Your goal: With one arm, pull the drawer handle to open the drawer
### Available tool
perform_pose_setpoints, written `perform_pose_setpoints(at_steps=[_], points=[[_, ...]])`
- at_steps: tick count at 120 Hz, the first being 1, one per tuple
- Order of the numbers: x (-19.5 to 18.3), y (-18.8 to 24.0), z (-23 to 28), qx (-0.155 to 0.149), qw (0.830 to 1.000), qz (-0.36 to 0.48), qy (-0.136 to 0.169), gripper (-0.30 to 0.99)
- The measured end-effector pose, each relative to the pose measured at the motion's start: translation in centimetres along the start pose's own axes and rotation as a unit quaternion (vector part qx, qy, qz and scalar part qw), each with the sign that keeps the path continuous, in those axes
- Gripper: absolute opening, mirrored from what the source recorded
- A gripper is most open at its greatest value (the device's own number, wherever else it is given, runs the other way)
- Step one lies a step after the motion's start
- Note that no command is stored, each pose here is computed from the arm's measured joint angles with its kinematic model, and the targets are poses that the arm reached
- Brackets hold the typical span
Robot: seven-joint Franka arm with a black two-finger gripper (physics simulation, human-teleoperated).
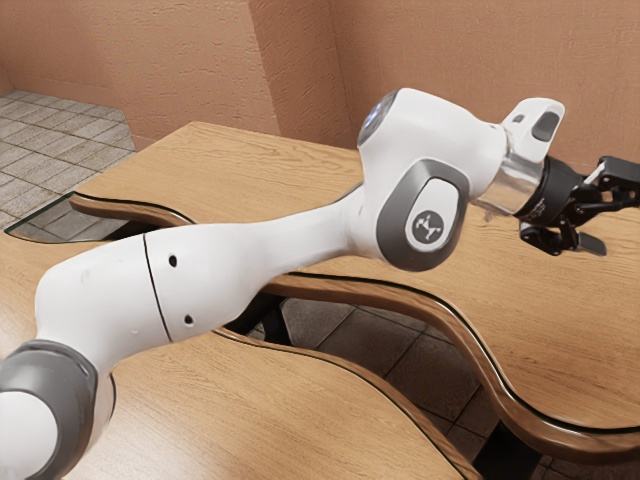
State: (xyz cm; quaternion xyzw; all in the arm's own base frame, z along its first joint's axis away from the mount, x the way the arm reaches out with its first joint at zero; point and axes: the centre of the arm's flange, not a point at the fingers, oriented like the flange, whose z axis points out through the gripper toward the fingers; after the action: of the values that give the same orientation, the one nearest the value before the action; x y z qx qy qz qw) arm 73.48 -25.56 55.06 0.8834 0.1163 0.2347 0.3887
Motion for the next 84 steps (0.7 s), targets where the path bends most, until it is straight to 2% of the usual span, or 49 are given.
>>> perform_pose_setpoints(at_steps=[20, 44, 68, 73, 84], points=[[0.2, -0.7, 0.2, 0.005, 1.0, -0.02, -0.01, 0.67], [0.0, 0.4, -0.2, -0.004, 0.999, -0.03, -0.014, 0.68], [-1.7, 3.8, -1.0, 0.004, 1.0, 0.011, -0.012, 0.67], [-1.6, 3.5, -0.9, 0.012, 1.0, 0.013, -0.012, 0.67], [-1.1, 1.3, -0.1, 0.05, 0.998, 0.012, -0.022, 0.67]])
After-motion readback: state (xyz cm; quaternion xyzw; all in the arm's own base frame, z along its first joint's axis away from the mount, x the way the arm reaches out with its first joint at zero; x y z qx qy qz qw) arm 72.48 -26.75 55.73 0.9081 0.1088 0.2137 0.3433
